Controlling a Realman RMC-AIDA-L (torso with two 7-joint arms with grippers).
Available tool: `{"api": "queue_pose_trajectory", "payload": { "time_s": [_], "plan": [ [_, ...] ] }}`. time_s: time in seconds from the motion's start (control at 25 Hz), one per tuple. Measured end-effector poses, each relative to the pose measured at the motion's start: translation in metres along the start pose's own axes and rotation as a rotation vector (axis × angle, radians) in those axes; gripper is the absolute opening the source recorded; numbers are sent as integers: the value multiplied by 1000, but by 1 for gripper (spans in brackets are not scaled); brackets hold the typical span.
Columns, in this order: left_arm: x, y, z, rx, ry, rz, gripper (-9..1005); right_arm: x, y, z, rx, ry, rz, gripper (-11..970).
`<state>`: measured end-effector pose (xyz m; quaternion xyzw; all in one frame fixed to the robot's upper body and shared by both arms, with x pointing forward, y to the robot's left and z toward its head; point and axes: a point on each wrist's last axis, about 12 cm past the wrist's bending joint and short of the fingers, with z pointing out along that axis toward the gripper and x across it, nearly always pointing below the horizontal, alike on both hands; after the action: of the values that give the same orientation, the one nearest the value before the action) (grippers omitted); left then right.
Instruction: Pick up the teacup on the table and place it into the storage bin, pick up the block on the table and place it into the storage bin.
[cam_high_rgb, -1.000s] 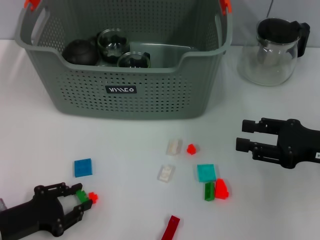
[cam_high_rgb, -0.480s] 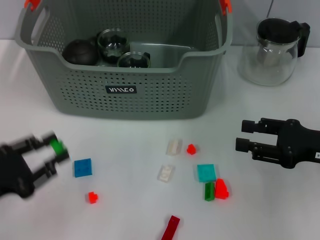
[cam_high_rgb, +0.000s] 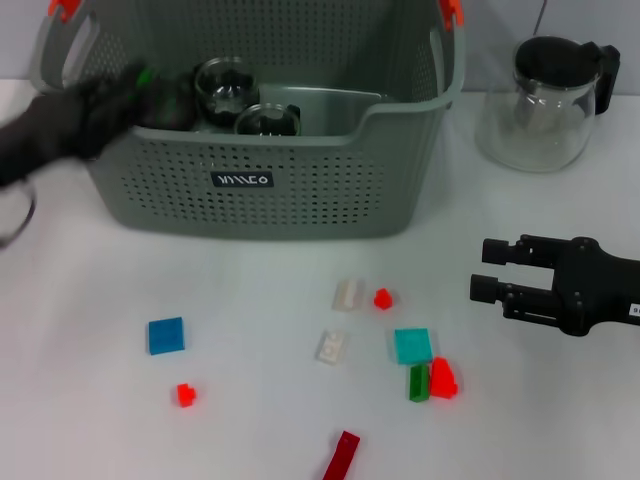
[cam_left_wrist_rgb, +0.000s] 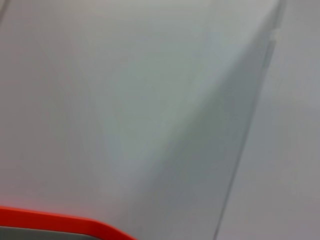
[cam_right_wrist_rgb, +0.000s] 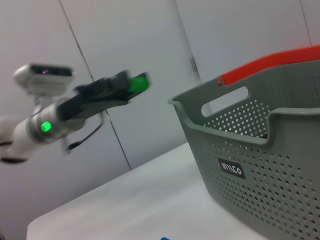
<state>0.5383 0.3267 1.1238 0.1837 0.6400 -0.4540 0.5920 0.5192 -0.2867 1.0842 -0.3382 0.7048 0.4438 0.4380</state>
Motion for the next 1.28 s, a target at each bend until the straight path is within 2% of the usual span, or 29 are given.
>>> {"api": "queue_pose_trajectory", "payload": {
  "time_s": [0.16, 0.28, 0.44, 0.48, 0.64, 0.8, 1.0, 1.12, 1.28],
  "plan": [
    [-27, 23, 40, -43, 87, -49, 411, 0, 0, 1, 2, -7, -14, 638],
    [-46, 29, 69, -52, 150, -25, 412, -1, 0, 2, 0, -10, -19, 638],
    [-63, 35, 102, -155, 249, 22, 412, -2, 0, 3, -3, -11, -18, 639],
    [-68, 36, 113, -215, 288, 56, 411, -2, 0, 3, -3, -11, -17, 639],
    [-71, 30, 138, -313, 341, 140, 411, -3, 0, 4, -5, -11, -17, 638],
    [-71, 24, 167, -406, 331, 218, 413, -4, -1, 5, -7, -12, -21, 637],
    [-71, 28, 184, -479, 328, 205, 416, -5, -1, 6, -9, -12, -21, 638],
    [-72, 36, 184, -524, 327, 161, 417, -5, -1, 6, -9, -11, -20, 638],
    [-75, 39, 180, -538, 299, 138, 436, -5, -1, 5, -8, -12, -19, 638]
  ]
}}
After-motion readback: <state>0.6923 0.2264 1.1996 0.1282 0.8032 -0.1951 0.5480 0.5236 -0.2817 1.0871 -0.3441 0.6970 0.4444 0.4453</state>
